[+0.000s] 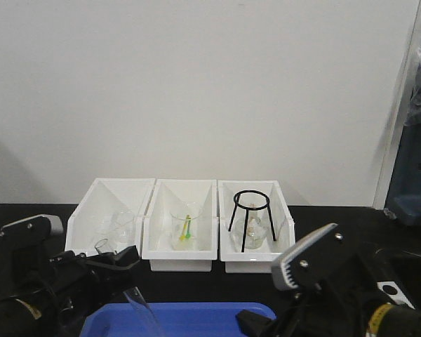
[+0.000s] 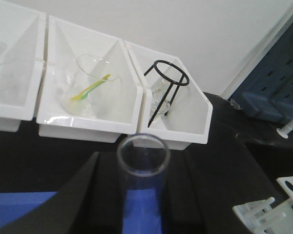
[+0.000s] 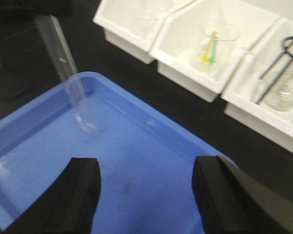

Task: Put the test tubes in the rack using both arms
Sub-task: 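Carry the test tube over the blue tray toward the right gripper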

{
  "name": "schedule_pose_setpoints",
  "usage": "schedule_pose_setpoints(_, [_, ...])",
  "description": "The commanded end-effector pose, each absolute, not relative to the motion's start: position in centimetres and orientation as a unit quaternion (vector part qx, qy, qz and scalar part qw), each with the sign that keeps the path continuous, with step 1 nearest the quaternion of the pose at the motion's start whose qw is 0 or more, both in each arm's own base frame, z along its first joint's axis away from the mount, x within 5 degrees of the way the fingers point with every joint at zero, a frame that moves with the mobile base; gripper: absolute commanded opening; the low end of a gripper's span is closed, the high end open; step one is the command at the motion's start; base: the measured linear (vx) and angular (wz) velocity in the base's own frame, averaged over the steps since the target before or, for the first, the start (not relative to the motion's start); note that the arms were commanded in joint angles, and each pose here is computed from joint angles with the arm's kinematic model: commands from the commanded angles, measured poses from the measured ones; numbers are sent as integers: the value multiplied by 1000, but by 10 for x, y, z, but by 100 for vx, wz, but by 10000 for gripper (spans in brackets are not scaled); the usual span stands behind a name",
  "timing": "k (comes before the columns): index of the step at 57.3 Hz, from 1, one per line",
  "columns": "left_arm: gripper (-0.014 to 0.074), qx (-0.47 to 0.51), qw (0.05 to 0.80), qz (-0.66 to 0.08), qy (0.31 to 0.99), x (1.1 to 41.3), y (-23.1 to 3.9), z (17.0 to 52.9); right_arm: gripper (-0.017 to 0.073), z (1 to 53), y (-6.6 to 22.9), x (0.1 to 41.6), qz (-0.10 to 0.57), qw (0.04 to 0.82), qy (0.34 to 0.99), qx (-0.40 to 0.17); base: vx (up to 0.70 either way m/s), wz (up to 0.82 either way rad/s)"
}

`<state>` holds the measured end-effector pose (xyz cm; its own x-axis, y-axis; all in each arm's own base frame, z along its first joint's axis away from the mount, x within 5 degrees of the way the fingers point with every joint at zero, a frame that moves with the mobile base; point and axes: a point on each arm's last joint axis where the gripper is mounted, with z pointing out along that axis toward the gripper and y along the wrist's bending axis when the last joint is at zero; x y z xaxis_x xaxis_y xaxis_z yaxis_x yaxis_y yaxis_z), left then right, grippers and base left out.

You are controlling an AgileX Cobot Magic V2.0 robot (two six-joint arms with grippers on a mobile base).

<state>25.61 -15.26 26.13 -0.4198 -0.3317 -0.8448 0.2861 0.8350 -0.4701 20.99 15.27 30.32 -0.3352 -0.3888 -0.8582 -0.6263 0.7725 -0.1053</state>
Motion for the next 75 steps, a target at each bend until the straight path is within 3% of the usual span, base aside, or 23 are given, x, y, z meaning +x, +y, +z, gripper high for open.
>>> schedule_pose_setpoints(1, [-4,-27,585,-333,739,256,-161,288,483,327,169,215,142,518,781,-320,0,0])
schedule_pose_setpoints(20, [-4,-70,550,-391,734,250,-172,288,483,318,211,232,128,499,761,-394,0,0])
schedule_pose_setpoints(42, [-4,-66,537,-413,733,247,-175,288,483,316,241,261,108,476,762,-426,0,0])
schedule_pose_setpoints(75, [-4,-91,517,-430,735,247,-175,287,483,308,260,286,83,474,751,-452,0,0])
